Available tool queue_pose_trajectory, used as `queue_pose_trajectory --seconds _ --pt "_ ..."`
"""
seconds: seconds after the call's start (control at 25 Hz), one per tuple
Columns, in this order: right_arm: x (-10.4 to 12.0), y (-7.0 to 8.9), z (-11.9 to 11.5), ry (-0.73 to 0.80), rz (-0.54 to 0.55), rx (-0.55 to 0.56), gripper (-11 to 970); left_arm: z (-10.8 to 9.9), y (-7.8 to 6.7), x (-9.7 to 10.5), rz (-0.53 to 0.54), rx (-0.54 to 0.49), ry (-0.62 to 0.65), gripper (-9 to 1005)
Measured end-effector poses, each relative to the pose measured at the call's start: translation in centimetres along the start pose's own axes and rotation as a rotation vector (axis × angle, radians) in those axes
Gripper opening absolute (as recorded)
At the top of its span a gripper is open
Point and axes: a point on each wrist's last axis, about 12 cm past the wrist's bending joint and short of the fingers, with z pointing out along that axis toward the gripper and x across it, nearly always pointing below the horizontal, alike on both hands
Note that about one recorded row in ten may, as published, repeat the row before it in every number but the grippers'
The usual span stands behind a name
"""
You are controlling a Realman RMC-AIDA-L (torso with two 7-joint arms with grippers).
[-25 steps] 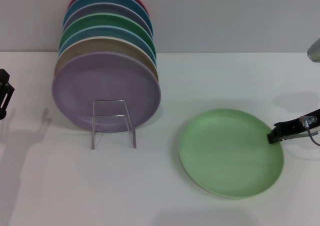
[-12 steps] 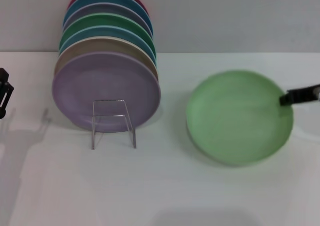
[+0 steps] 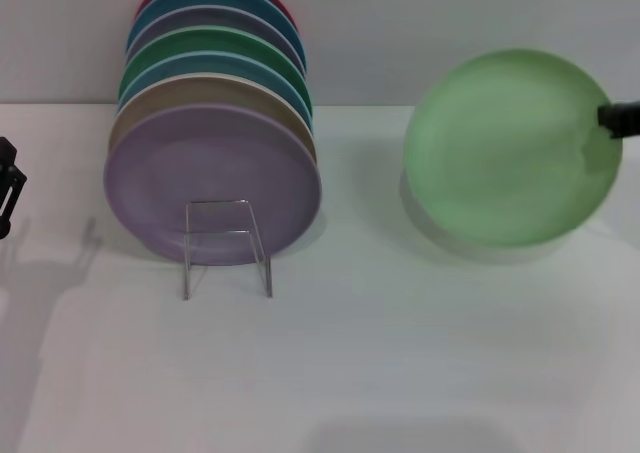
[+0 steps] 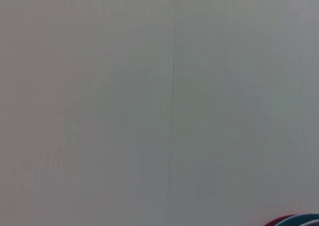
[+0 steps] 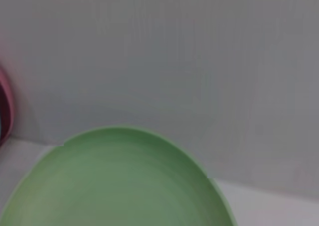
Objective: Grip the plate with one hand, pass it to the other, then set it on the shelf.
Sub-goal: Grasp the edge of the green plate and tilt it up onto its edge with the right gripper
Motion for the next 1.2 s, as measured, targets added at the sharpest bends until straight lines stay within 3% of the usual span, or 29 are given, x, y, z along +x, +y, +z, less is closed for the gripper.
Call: queue_pose_trajectory --seconds 0.52,0.92,1.2 --pt "0.1 3.5 2.4 -0.229 -0.156 0.06 19 0.1 -0.1 -0.2 0.0 0.008 -0.016 832" --pt "2.9 4.8 2.4 -0.451 -0.181 0.156 19 0.1 -0.2 -0.2 0.0 0.012 -0.016 832" --pt "6.7 5.9 3.5 -0.598 -0.214 0.231 20 -0.3 -0.3 -0.2 -0.004 0.011 -0.02 831"
